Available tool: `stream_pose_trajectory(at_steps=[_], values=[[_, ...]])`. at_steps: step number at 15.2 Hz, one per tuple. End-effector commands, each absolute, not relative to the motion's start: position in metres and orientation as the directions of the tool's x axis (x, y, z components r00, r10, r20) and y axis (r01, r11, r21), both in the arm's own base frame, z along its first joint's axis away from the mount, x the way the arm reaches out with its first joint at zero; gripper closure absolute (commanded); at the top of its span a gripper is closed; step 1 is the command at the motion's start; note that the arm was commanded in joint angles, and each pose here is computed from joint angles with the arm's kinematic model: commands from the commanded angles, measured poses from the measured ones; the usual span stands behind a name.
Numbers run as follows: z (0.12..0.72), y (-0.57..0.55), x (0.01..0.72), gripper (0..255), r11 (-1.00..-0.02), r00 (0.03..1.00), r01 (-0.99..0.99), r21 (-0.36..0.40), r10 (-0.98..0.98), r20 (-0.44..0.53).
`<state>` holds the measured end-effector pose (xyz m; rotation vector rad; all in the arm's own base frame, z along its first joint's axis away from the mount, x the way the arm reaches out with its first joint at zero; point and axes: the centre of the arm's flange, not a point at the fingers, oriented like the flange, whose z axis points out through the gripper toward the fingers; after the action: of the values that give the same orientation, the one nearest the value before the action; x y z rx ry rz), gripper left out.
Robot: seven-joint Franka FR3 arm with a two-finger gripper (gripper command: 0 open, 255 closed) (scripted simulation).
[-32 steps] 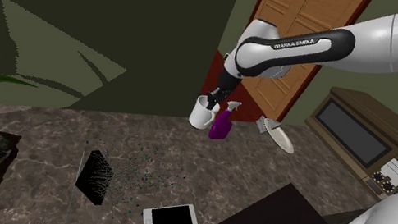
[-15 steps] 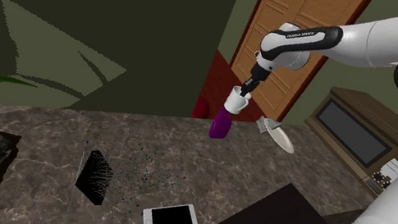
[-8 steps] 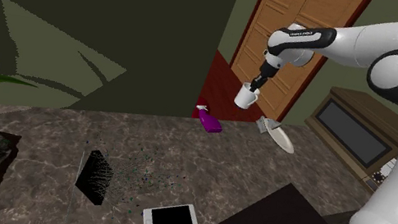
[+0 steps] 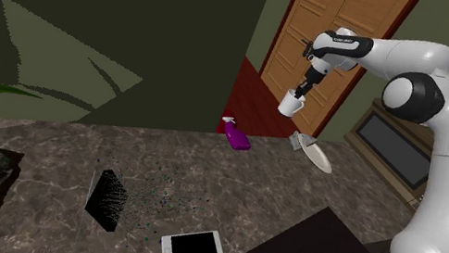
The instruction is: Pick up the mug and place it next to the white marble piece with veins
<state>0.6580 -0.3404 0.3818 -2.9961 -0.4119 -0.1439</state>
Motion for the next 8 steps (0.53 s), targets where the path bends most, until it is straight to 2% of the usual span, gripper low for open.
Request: stream_pose_trajectory(at_steps=[1,8], values=[[0.376,-0.358,0.662,255,-0.956,0.958,0.275,-0.1,0.264,0.109],[0.339,-0.358,0.662,255,-0.956,0.958,0.275,-0.1,0.264,0.109]])
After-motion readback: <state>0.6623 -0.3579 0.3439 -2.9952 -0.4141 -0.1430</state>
